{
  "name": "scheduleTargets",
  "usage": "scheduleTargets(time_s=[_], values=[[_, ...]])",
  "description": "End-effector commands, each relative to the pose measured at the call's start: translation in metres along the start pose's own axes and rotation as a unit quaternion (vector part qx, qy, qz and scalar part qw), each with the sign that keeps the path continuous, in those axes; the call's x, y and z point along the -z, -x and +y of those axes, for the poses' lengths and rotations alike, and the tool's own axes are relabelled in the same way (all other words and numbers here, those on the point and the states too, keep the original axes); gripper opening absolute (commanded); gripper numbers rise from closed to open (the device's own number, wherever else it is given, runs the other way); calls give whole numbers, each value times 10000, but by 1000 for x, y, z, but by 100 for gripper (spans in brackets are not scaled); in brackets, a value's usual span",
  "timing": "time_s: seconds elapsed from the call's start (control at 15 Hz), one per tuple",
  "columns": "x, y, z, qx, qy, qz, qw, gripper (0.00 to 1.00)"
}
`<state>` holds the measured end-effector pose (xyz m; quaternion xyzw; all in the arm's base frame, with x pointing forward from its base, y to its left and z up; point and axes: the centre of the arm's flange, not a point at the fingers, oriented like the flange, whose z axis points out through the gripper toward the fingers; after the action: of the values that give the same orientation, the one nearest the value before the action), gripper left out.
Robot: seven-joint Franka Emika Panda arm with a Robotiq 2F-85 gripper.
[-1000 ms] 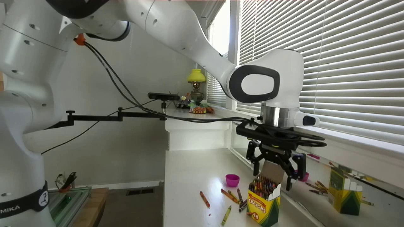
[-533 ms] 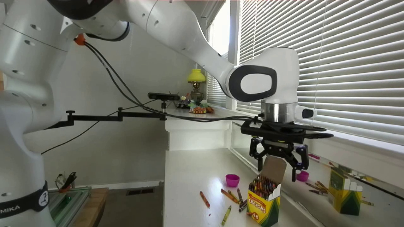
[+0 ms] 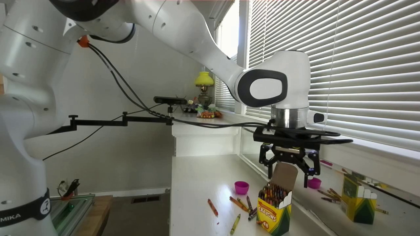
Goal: Move the box of crayons slightly to the right
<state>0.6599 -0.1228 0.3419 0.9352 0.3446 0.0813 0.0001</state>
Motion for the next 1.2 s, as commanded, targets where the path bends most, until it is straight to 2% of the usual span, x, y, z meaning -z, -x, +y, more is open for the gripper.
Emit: scheduleTargets(time_s=[0.0,0.07,0.33,0.53,0.67,0.8,1.13], values=[[13,2,-8,-441,-450,-294,9976,100],[15,2,-12,-645,-578,-453,9952,100],[25,2,-22,-1671,-612,-886,9800,100],[26,-5,-28,-2149,-327,-1110,9698,100],[23,-9,-30,-2320,154,-1242,9646,100],[21,-12,-32,-2281,273,-1331,9641,100],[12,-18,-36,-1775,171,-1114,9776,100]])
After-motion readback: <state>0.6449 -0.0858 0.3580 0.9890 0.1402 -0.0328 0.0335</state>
